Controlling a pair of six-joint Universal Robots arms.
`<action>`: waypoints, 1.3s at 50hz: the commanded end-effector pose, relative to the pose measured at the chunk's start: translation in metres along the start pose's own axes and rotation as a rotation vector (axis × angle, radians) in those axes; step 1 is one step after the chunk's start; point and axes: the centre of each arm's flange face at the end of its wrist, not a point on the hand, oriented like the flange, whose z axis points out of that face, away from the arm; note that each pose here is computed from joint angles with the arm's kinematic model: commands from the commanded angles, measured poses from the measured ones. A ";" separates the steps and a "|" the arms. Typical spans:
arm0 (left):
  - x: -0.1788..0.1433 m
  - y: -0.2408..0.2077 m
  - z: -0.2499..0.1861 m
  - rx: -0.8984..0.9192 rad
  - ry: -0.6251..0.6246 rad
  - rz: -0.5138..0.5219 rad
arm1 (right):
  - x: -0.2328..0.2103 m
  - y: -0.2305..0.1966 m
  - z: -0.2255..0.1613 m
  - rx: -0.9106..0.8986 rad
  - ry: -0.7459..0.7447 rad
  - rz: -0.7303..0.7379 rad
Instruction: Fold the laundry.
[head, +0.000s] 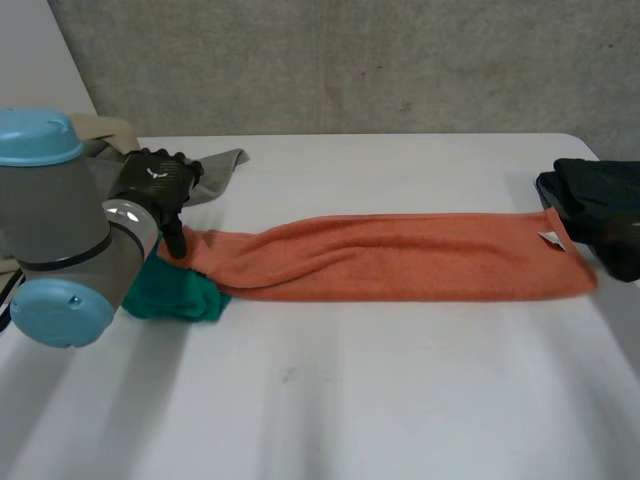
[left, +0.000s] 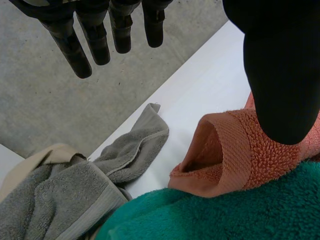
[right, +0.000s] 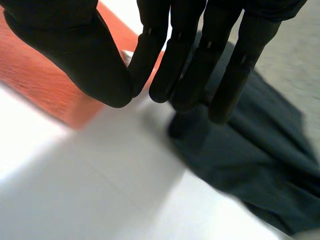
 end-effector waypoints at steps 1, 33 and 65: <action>-0.006 -0.001 -0.006 0.003 -0.008 -0.004 | 0.048 0.002 -0.015 -0.013 0.127 -0.022; 0.007 -0.010 -0.024 0.045 0.065 -0.074 | -0.021 0.011 0.017 0.034 -0.179 0.013; -0.003 -0.007 -0.037 0.042 0.051 -0.099 | 0.034 -0.068 -0.015 0.162 0.135 -0.260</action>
